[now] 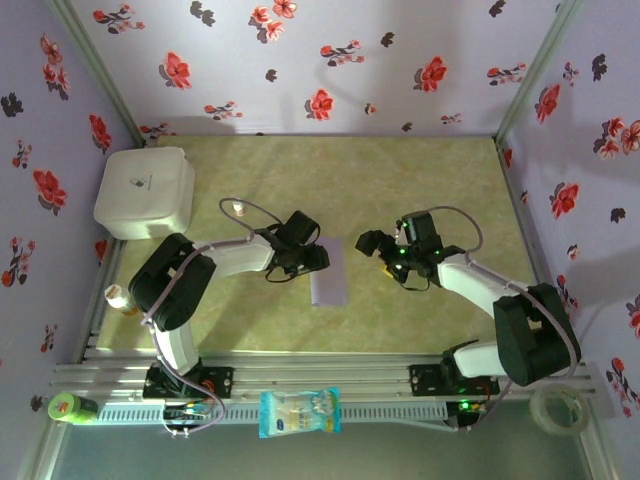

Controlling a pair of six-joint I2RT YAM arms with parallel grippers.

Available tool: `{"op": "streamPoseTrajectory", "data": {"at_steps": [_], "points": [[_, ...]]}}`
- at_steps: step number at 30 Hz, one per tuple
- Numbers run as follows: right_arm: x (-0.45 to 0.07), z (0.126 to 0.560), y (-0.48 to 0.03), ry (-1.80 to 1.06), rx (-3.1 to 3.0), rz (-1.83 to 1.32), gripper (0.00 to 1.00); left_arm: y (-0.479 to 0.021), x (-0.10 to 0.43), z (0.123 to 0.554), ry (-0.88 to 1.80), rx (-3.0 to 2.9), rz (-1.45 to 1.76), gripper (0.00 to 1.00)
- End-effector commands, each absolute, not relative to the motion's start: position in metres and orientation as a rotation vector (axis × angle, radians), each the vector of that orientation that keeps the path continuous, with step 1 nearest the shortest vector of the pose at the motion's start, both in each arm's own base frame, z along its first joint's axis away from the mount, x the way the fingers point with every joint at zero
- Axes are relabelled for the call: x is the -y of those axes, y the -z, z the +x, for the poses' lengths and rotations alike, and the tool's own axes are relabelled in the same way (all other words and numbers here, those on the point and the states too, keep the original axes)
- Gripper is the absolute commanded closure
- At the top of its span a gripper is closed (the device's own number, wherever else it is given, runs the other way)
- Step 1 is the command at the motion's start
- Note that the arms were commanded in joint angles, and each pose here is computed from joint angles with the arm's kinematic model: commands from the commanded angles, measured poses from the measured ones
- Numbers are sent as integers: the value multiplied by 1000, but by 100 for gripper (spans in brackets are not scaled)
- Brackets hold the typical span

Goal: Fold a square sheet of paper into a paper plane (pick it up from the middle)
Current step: First fold the square sheet of paper in half at the center of the table, then hold the square sheet of paper at the center of the table.

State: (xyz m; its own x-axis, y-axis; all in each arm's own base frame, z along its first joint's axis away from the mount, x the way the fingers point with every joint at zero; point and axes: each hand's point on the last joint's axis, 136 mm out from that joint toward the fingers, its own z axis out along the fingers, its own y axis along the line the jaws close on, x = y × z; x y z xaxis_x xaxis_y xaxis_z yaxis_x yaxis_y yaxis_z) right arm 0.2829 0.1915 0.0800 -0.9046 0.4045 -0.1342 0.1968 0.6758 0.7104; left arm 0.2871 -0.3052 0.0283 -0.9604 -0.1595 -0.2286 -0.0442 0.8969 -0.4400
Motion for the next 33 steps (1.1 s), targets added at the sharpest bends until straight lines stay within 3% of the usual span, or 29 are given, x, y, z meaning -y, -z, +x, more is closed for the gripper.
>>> {"op": "streamPoseTrajectory", "data": {"at_steps": [1,13,16,33], "points": [[-202,289,-93,-1103,-2588,429,3,-14,294,291,530,-2814,-229,47],[-209,286,-88,-1112,-2622,394,9,-5,295,290,483,-2825,-256,45],[-212,285,-88,-1124,-2625,373,15,-2,296,290,474,-2834,-261,45],[-250,268,-63,-1158,-2765,169,92,3,296,288,399,-2832,-295,46]]}}
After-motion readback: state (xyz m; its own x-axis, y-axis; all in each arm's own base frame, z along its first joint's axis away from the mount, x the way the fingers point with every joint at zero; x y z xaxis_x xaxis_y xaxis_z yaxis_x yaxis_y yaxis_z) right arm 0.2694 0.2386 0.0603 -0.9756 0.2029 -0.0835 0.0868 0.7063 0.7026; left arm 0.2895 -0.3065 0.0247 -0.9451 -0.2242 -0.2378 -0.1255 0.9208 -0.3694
